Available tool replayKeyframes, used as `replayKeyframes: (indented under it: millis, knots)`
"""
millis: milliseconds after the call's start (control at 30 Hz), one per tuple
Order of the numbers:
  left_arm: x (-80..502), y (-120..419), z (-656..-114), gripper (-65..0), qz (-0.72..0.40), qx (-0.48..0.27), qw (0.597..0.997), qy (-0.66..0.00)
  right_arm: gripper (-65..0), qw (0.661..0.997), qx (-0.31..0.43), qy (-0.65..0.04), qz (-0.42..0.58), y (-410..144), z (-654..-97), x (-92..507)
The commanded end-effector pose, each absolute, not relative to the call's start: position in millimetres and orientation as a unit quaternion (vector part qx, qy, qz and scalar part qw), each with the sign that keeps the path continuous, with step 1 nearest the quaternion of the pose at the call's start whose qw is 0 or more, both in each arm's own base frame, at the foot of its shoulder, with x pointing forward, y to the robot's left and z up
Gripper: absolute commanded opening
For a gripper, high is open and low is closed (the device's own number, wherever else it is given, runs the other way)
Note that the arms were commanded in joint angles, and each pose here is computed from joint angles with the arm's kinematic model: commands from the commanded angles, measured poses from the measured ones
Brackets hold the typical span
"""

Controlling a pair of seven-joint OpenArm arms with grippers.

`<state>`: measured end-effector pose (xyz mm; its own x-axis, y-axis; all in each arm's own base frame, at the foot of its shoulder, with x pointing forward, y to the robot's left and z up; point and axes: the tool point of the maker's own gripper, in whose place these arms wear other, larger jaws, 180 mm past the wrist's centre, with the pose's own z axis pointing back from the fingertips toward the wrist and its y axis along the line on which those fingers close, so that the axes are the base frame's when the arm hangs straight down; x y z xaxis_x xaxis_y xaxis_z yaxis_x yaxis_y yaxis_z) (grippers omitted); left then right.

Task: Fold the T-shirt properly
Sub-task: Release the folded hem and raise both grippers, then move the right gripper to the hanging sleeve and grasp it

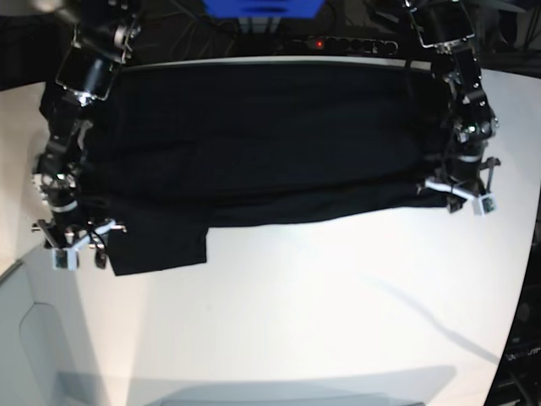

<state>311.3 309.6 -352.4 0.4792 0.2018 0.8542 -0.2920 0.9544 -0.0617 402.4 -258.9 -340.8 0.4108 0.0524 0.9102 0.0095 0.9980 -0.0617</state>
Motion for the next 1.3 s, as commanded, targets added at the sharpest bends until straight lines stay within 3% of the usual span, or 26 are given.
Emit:
replayKeyframes:
  millis: [0, 233, 367, 867, 1033, 1267]
  knots:
    - [319, 315, -336, -64.9, 0.139, 0.053, 0.846, -0.513, -31.0, 0.826, -0.027, -0.563, 0.008, -265, -325, 420]
    - [318, 315, -339, -64.9, 0.141, 0.052, 0.847, -0.509, -31.0, 0.866, 0.024, -0.498, -0.043, -278, -369, 462]
    - [318, 315, -340, -64.9, 0.143, 0.051, 0.848, -0.509, -31.0, 0.871, 0.046, -0.486, -0.06, -275, -375, 477]
    - [320, 316, -338, -64.9, 0.142, 0.052, 0.846, -0.511, -31.0, 0.894, 0.049, -0.446, 0.005, -240, -420, 455]
    - [321, 316, -337, -64.9, 0.142, 0.052, 0.846, -0.512, -30.8, 0.891, 0.045, -0.451, 0.004, -244, -417, 455]
    - [321, 316, -337, -64.9, 0.141, 0.052, 0.846, -0.511, -30.6, 0.858, 0.001, -0.511, 0.045, -253, -367, 453]
